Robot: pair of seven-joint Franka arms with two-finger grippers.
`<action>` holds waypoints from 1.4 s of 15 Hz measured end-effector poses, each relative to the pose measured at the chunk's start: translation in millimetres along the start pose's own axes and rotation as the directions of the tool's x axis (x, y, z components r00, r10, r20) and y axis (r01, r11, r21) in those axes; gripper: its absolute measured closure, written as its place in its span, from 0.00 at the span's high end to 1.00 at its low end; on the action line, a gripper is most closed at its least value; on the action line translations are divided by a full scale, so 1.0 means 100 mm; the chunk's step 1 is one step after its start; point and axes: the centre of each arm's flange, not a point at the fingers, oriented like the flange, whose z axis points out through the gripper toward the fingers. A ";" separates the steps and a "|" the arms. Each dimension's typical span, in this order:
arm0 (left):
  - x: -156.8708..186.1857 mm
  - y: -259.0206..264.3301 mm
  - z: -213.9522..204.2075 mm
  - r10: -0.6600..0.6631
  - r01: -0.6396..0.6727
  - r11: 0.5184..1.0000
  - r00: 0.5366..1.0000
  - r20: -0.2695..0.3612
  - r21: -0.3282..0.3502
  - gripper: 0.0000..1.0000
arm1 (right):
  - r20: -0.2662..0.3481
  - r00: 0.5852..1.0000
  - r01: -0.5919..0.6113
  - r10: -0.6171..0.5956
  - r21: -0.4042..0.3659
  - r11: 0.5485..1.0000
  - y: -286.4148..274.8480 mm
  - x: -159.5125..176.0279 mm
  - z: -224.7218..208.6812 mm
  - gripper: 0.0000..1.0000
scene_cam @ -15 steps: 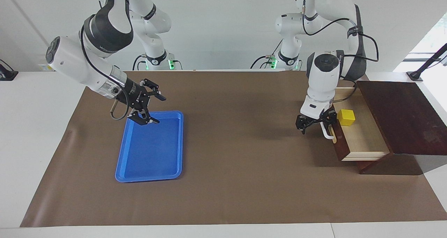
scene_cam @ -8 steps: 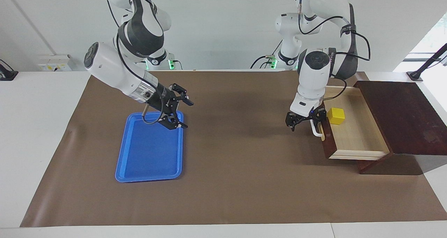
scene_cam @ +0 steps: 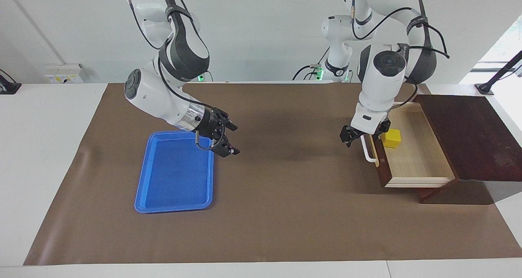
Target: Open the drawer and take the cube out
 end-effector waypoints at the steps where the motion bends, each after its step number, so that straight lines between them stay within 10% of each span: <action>1: 0.01 -0.06 -0.09 -0.016 0.016 1.000 1.000 0.011 0.004 1.00 | 0.007 1.000 0.004 -0.004 -0.007 1.000 -0.05 0.00 0.03 0.97; 6: 0.20 -0.90 -0.42 -0.352 0.352 0.936 0.936 0.024 0.000 1.00 | 0.026 0.999 0.042 -0.041 -0.041 0.998 -0.06 -0.17 0.28 1.00; 15: 0.19 -1.63 0.05 -0.866 0.867 0.495 0.498 0.040 -0.060 1.00 | 0.023 0.998 0.054 -0.052 -0.050 0.997 0.00 -0.20 0.31 1.00; 21: 0.00 -1.70 0.38 -0.891 0.892 0.451 0.452 0.048 -0.033 1.00 | 0.020 0.999 0.042 -0.041 -0.045 0.998 0.02 -0.13 0.19 1.00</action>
